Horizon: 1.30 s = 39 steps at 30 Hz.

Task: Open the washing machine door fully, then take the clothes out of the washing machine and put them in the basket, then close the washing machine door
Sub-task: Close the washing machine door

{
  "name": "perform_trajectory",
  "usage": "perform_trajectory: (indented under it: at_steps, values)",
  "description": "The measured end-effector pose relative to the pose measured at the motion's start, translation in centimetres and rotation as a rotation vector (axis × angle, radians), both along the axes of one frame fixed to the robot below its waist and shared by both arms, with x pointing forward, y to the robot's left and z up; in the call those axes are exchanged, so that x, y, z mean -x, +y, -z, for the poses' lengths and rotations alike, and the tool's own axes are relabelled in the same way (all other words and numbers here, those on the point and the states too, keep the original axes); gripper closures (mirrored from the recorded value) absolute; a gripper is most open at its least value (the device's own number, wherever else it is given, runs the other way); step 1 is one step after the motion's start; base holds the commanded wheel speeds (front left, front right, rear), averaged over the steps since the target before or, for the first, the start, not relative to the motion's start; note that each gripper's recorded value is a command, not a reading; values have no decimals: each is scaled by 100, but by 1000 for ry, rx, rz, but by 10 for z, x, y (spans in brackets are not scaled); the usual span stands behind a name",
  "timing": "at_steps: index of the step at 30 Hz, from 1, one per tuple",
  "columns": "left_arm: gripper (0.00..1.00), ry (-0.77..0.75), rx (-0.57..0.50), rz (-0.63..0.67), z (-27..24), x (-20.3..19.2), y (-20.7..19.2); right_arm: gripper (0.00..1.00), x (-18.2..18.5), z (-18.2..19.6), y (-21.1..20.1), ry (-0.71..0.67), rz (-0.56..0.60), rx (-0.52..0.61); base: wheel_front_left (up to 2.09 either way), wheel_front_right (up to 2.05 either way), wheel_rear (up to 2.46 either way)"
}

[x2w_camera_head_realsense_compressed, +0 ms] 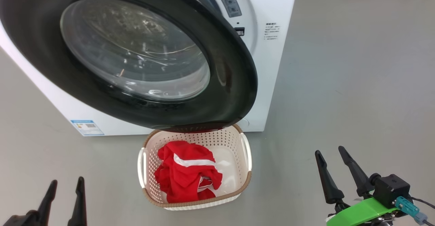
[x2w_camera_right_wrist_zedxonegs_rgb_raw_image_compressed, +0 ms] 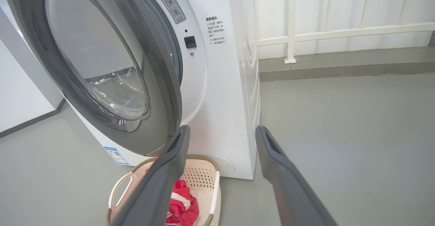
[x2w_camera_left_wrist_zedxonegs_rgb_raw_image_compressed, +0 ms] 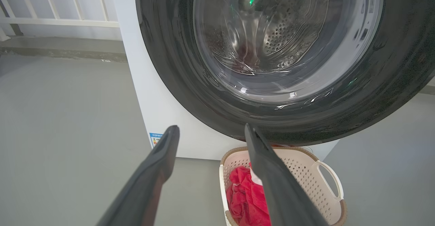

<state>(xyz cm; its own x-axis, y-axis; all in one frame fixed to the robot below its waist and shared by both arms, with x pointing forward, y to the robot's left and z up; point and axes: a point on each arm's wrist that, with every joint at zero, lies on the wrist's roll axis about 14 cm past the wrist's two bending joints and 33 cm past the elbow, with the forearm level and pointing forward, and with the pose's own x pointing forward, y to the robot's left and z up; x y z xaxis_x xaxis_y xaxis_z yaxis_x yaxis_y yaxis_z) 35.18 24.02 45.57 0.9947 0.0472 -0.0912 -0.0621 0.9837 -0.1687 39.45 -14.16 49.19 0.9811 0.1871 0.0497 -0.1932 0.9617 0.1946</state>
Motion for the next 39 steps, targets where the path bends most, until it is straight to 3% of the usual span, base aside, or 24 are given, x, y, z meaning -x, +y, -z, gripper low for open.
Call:
perform_trajectory:
  at_steps: [1, 3, 23, 39]
  values:
    - [0, -1, 2, -1, 0, 1, 0, 64, -1, 0, 2, 0, -4, -8, 0, 0, 0]
    - [0, -5, 9, -7, -1, 4, -1, 100, -2, -1, 11, 2, -29, -30, 0, 0, 0]
    - [0, -5, 42, -126, 0, 33, 13, 100, -50, -28, 105, -72, -274, -64, 0, 0, 0]
    - [0, 15, 43, -162, 5, 26, 19, 100, -97, -33, 141, -94, -334, -94, 0, 0, 0]
